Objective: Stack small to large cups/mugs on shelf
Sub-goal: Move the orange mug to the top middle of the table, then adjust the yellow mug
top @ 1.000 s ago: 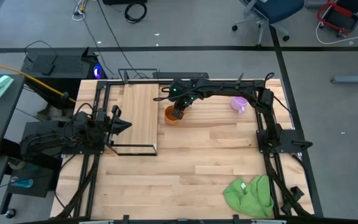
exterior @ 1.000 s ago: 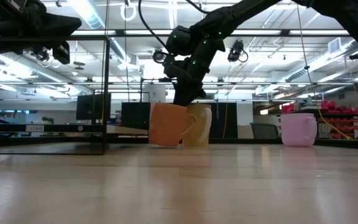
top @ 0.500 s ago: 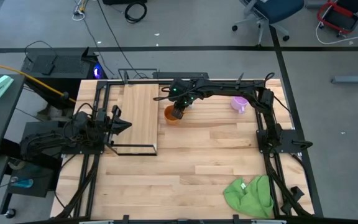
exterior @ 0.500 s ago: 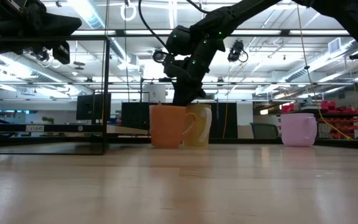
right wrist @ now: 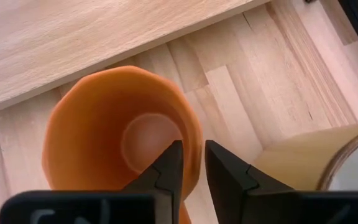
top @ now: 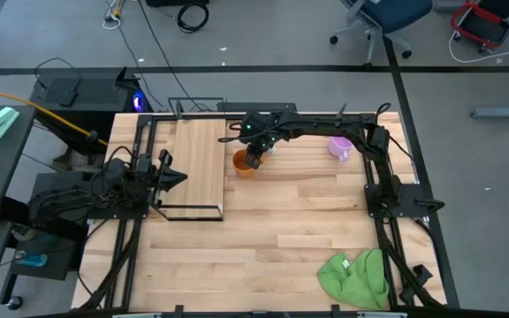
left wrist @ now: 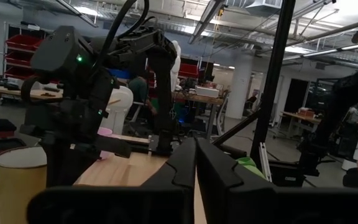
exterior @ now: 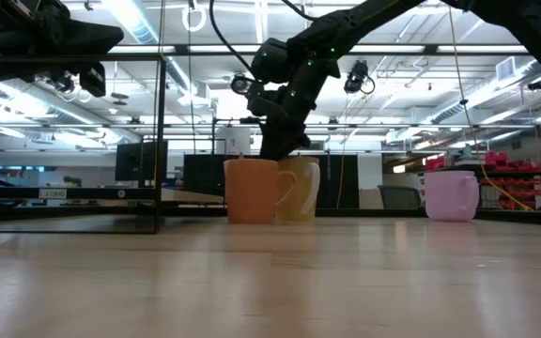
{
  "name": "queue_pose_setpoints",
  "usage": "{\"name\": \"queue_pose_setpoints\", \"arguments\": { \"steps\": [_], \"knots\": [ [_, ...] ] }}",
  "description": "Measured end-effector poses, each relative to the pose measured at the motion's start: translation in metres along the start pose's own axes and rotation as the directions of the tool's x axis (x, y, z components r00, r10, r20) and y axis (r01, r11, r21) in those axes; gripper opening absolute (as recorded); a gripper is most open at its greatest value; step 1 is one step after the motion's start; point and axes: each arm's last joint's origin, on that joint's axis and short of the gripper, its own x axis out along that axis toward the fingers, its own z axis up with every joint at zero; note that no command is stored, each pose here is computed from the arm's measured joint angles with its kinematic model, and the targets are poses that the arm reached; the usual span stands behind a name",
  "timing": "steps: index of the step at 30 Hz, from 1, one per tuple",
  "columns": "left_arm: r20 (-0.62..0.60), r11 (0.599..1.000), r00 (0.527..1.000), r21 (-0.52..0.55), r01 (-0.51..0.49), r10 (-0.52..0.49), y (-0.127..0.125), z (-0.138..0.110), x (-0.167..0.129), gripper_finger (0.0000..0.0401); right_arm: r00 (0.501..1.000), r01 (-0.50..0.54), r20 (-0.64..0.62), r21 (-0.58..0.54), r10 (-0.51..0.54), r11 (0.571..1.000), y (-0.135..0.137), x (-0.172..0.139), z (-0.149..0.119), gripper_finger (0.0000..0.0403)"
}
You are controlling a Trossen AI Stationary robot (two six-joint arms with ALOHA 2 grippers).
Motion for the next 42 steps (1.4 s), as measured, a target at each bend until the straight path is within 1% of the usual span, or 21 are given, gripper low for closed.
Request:
{"name": "queue_pose_setpoints", "arguments": {
  "steps": [4, 11, 14, 18, 21, 24, 27, 31, 35, 38, 40, 42],
  "knots": [
    [0.000, 1.000, 1.000, 0.000, 0.000, 0.000, 0.000, 0.000, 0.000, 0.0018, 1.000, 0.006, 0.005, 0.009, -0.006, 1.000, -0.004, -0.006, 0.001, 0.0081],
    [0.007, 1.000, 1.000, 0.000, 0.001, -0.001, 0.000, 0.000, 0.000, 0.0029, 0.999, 0.011, 0.035, 0.032, -0.012, 0.999, -0.008, -0.036, 0.003, 0.0085],
    [0.019, 1.000, 1.000, 0.003, 0.002, -0.002, 0.000, 0.002, 0.000, 0.0029, 0.998, 0.006, 0.069, 0.034, -0.009, 0.999, -0.007, -0.057, 0.007, 0.0085],
    [0.051, 1.000, 0.999, 0.011, 0.008, -0.009, -0.001, 0.005, 0.000, 0.0024, 0.984, 0.014, 0.176, 0.031, -0.019, 0.999, -0.007, -0.097, 0.015, 0.0085],
    [0.076, 1.000, 0.997, 0.019, 0.013, -0.015, -0.002, 0.007, 0.000, 0.0024, 0.963, 0.026, 0.266, 0.069, -0.043, 0.997, -0.013, -0.131, 0.020, 0.0084],
    [0.108, 0.998, 0.994, 0.056, 0.016, -0.022, -0.002, 0.010, -0.001, 0.0027, 0.933, 0.035, 0.353, 0.099, -0.068, 0.994, -0.023, -0.162, 0.023, 0.0084],
    [0.139, 0.995, 0.990, 0.098, 0.000, -0.014, -0.003, 0.013, -0.001, 0.0030, 0.880, 0.049, 0.466, 0.115, -0.098, 0.992, -0.033, -0.198, 0.024, 0.0084],
    [0.192, 0.988, 0.981, 0.142, -0.064, 0.036, -0.002, 0.017, -0.002, 0.0031, 0.795, 0.071, 0.587, 0.161, -0.154, 0.984, -0.051, -0.238, 0.022, 0.0084],
    [0.243, 0.970, 0.964, 0.184, -0.160, 0.113, 0.000, 0.021, -0.003, 0.0025, 0.752, 0.091, 0.621, 0.234, -0.221, 0.968, -0.075, -0.261, 0.019, 0.0084],
    [0.253, 0.960, 0.955, 0.187, -0.206, 0.156, 0.001, 0.021, -0.003, 0.0020, 0.763, 0.053, 0.606, 0.285, -0.223, 0.957, -0.095, -0.260, 0.021, 0.0084],
    [0.255, 0.957, 0.952, 0.186, -0.223, 0.172, 0.002, 0.021, -0.003, 0.0019, 0.803, 0.024, 0.561, 0.305, -0.200, 0.952, -0.107, -0.244, 0.023, 0.0084],
    [0.255, 0.956, 0.951, 0.186, -0.225, 0.175, 0.002, 0.021, -0.003, 0.0019, 0.861, 0.011, 0.479, 0.323, -0.174, 0.946, -0.116, -0.218, 0.024, 0.0084]
  ]
}}
